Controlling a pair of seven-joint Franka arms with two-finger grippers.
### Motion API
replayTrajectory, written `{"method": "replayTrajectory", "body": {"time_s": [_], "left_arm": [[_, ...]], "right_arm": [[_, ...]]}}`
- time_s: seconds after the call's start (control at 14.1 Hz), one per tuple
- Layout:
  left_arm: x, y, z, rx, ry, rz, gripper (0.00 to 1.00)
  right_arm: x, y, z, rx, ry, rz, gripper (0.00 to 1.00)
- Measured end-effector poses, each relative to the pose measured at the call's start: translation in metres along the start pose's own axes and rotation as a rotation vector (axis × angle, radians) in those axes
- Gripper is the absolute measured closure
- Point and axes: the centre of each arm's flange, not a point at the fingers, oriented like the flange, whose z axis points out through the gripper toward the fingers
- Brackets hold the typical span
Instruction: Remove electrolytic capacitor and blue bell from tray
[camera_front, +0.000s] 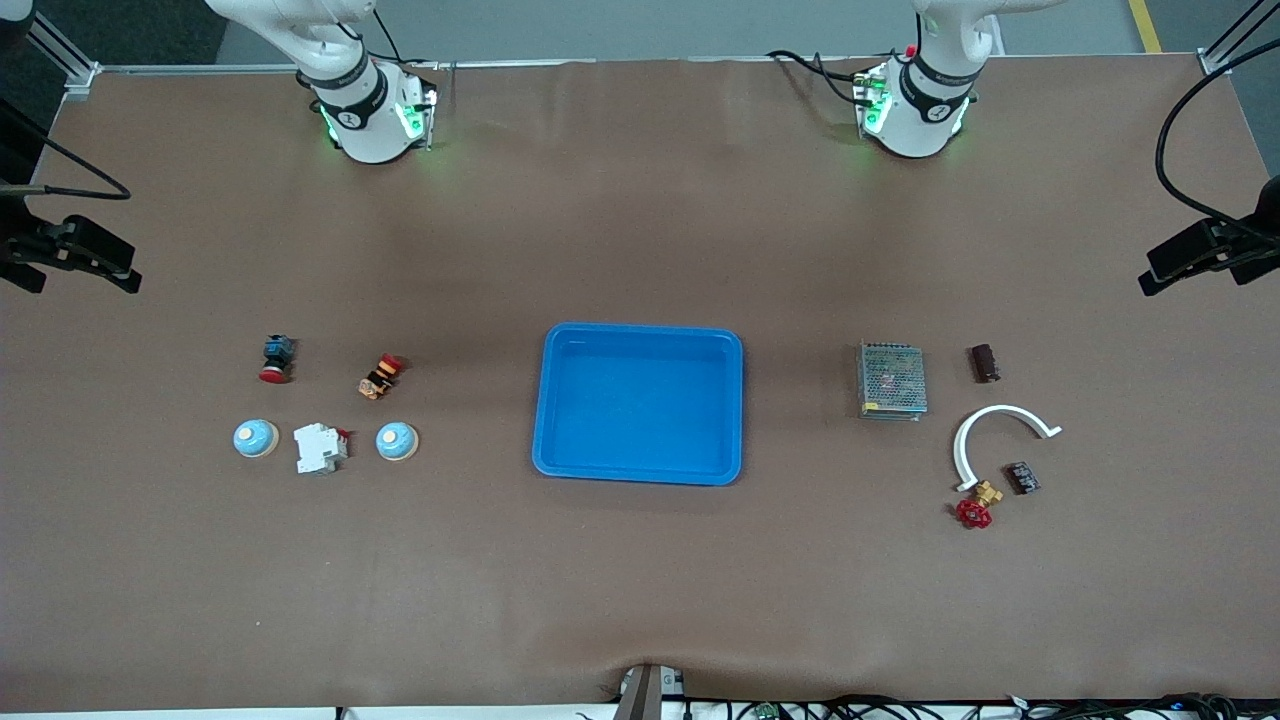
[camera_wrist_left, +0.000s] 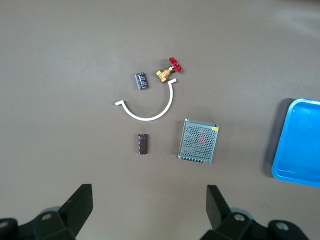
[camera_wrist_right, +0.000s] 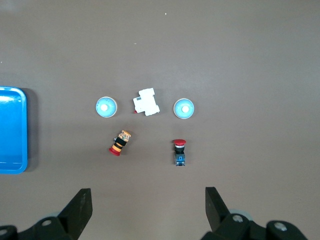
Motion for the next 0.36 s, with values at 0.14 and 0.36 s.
{"method": "replayTrajectory", "body": {"time_s": [0.14, 0.36], "left_arm": [[0.0001, -0.0008, 0.0, 0.0, 0.0, -0.001, 0.0], [0.0001, -0.0012, 0.0, 0.0, 0.0, -0.002, 0.0]], "right_arm": [[-0.0004, -0.0002, -0.0006, 0.0, 0.004, 0.0, 0.0], [0.0001, -0.001, -0.0047, 0.0, 0.025, -0.002, 0.0]]}}
